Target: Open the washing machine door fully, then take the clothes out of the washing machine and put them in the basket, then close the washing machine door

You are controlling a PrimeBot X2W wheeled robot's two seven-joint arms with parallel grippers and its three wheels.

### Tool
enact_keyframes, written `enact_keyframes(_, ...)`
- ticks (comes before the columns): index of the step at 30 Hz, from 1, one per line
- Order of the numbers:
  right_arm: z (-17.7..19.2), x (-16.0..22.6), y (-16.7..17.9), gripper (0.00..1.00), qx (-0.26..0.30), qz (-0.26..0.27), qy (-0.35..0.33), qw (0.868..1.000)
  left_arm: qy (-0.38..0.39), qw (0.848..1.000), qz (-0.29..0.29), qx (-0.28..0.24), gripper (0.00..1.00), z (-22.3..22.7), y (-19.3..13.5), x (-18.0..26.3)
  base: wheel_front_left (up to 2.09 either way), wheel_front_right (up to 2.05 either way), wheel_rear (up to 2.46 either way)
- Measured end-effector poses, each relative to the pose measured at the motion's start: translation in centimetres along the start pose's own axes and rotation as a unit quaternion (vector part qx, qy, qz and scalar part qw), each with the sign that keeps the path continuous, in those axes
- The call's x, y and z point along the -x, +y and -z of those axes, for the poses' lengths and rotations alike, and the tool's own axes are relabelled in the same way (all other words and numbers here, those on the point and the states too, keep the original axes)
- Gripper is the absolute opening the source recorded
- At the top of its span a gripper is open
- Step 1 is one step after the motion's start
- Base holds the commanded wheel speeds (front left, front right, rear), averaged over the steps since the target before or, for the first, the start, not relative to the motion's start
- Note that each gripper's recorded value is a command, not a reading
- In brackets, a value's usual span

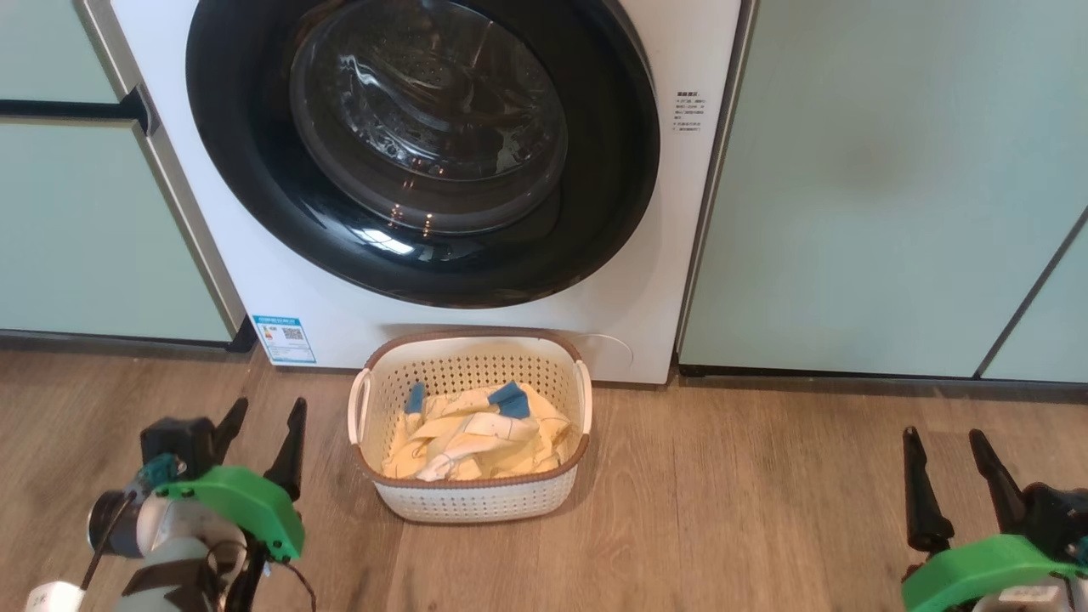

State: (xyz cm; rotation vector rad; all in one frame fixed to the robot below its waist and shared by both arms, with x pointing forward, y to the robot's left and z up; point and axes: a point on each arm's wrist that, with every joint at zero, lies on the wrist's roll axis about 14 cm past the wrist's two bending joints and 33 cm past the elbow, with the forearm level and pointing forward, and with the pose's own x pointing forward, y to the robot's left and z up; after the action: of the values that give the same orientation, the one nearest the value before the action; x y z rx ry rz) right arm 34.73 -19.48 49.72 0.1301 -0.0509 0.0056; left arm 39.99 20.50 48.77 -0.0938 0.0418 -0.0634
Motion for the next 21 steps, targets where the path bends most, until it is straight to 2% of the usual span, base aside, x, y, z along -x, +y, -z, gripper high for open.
enact_keyframes(1, 0.0, 0.0, 0.0, 1.00, 0.000, 0.000, 0.000, 1.000, -0.001, 1.000, 0.000, 0.000, 1.00, -0.1, 0.0, 0.0, 0.00, 0.00, 0.00)
enact_keyframes(2, 0.0, 0.0, 0.0, 0.00, 0.000, 0.000, 0.000, 1.000, -0.001, 1.000, 0.000, 0.001, 0.00, -0.1, 0.0, 0.0, 0.00, 0.00, 0.00)
enact_keyframes(4, 0.6, 0.2, -0.1, 0.00, -0.001, 0.001, 0.010, 1.000, 0.009, 1.000, -0.002, 0.008, 0.00, 0.7, -0.1, 0.3, 0.00, 0.00, 0.00)
enact_keyframes(11, 7.5, 4.6, -1.0, 0.00, -0.015, 0.024, 0.121, 0.992, 0.131, 0.990, -0.019, 0.044, 0.00, 9.5, -1.0, 5.7, 0.00, 0.00, 0.00)
enact_keyframes(21, 7.6, 4.5, -1.3, 0.00, -0.068, 0.043, 0.124, 0.989, 0.122, 0.987, -0.035, 0.095, 0.00, 8.8, -0.8, 5.2, 0.00, 0.00, 0.00)
